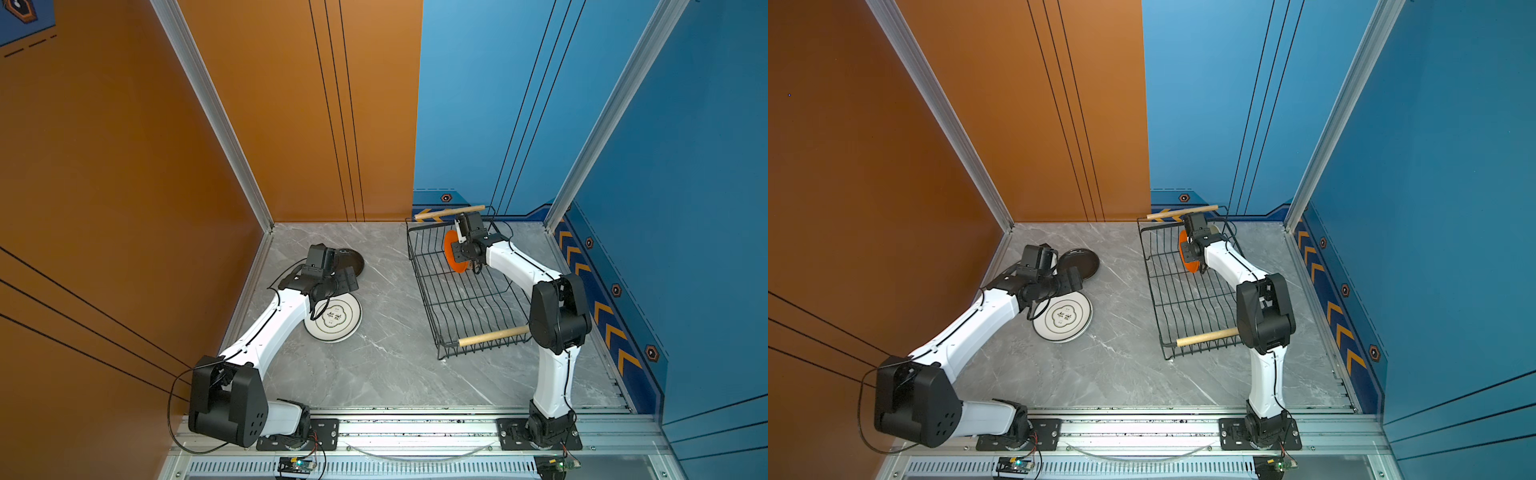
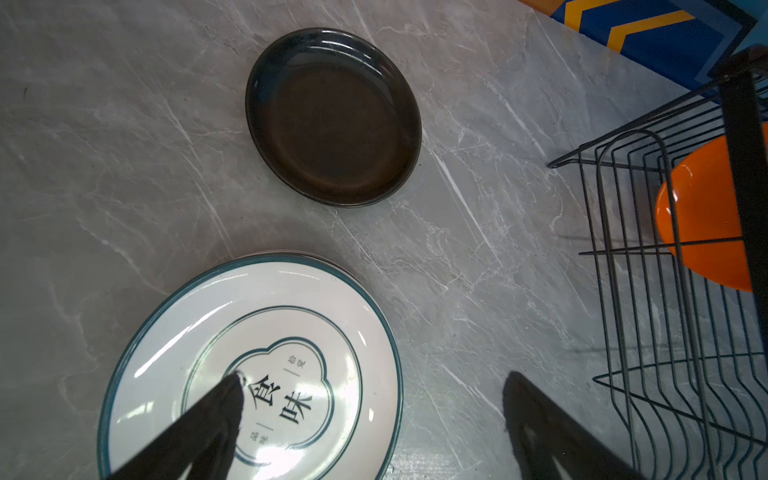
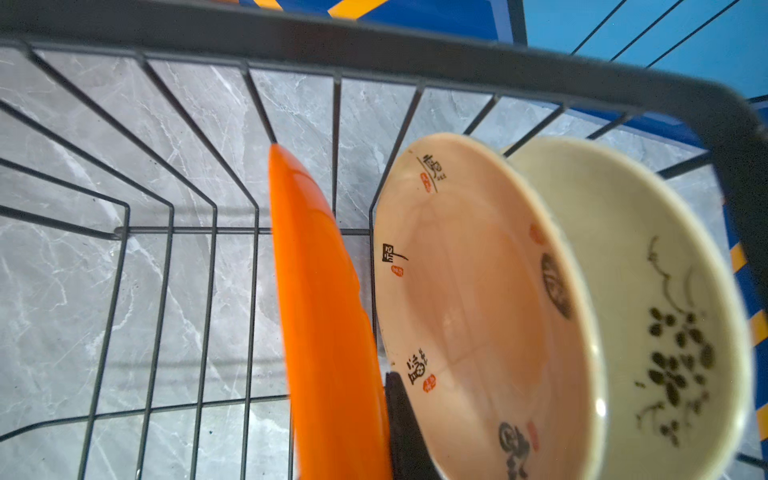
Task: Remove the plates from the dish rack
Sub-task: 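Grip the orange plate in the rack with the right gripper while the left approaches, then lift the orange plate out of the rack toward the left gripper, then close the left gripper on the orange plate rim held by the right gripper, then carry the orange plate toward the black plate with the left gripper while the right withdraws, then lower the orange plate onto the black plate with the left gripper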
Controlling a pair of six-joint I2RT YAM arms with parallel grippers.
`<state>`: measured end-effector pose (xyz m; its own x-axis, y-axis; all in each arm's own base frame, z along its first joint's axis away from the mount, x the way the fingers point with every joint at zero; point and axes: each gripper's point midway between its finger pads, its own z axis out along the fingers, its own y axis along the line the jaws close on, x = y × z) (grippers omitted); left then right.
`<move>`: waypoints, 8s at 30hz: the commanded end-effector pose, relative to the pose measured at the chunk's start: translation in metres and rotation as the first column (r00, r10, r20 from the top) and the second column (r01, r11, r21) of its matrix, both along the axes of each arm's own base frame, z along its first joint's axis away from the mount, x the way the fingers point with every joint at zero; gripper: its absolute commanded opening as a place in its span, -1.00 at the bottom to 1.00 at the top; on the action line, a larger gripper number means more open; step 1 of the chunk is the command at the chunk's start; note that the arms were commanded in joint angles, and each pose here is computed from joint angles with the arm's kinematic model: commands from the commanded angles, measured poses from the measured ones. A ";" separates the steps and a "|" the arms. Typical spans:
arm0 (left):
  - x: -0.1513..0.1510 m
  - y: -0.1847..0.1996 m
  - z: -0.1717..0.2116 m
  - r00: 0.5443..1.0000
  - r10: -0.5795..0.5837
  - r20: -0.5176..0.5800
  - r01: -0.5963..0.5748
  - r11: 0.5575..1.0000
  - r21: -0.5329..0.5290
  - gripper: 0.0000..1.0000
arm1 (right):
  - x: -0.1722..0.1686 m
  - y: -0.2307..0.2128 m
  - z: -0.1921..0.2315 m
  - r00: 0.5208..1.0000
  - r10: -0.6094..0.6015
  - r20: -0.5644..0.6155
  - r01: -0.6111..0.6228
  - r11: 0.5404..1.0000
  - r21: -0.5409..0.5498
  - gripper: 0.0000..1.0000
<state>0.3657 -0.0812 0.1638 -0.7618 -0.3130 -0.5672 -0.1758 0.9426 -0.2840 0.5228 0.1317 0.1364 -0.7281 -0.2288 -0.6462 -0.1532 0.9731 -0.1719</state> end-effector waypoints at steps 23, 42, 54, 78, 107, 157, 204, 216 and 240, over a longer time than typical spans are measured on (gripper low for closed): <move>0.016 -0.044 0.062 0.985 -0.093 0.147 0.107 0.990 -0.090 0.96 | -0.082 0.005 0.189 0.898 -0.126 0.421 -0.035 0.935 0.354 -0.87; 0.007 -0.075 0.083 0.960 -0.135 0.245 0.190 0.958 -0.215 0.96 | -0.130 0.087 0.186 0.965 -0.098 0.243 -0.169 0.477 0.862 -0.86; 0.004 -0.084 0.093 0.942 -0.156 0.299 0.244 0.928 -0.283 1.00 | -0.139 0.154 0.164 0.990 0.108 0.093 -0.126 0.361 0.924 -0.86; 0.019 -0.109 0.094 0.918 -0.197 0.344 0.339 0.839 -0.426 0.30 | -0.149 0.222 0.147 0.949 0.313 0.021 -0.083 0.184 0.979 -0.76; 0.014 -0.106 0.080 0.925 -0.213 0.315 0.352 0.793 -0.497 -0.78 | -0.139 0.243 0.124 0.939 0.343 -0.023 -0.058 0.223 0.973 -0.35; 0.061 0.061 0.047 0.969 0.202 0.145 -0.152 0.942 -0.299 -1.00 | -0.108 -0.001 0.136 0.972 -0.134 0.191 0.147 0.988 -0.055 1.00; 0.139 0.107 -0.073 0.939 0.332 -0.093 -0.345 0.915 -0.211 -0.99 | -0.130 -0.008 0.094 0.986 -0.062 0.153 0.077 0.993 -0.090 1.00; 0.137 0.106 -0.087 0.935 0.330 -0.130 -0.351 0.913 -0.210 -0.75 | -0.135 0.004 0.078 0.995 -0.001 0.097 0.006 0.998 -0.056 1.00; 0.148 0.092 -0.111 0.942 0.285 -0.177 -0.321 0.921 -0.221 -0.52 | -0.145 0.000 0.072 0.997 0.006 0.072 -0.005 1.000 -0.006 1.00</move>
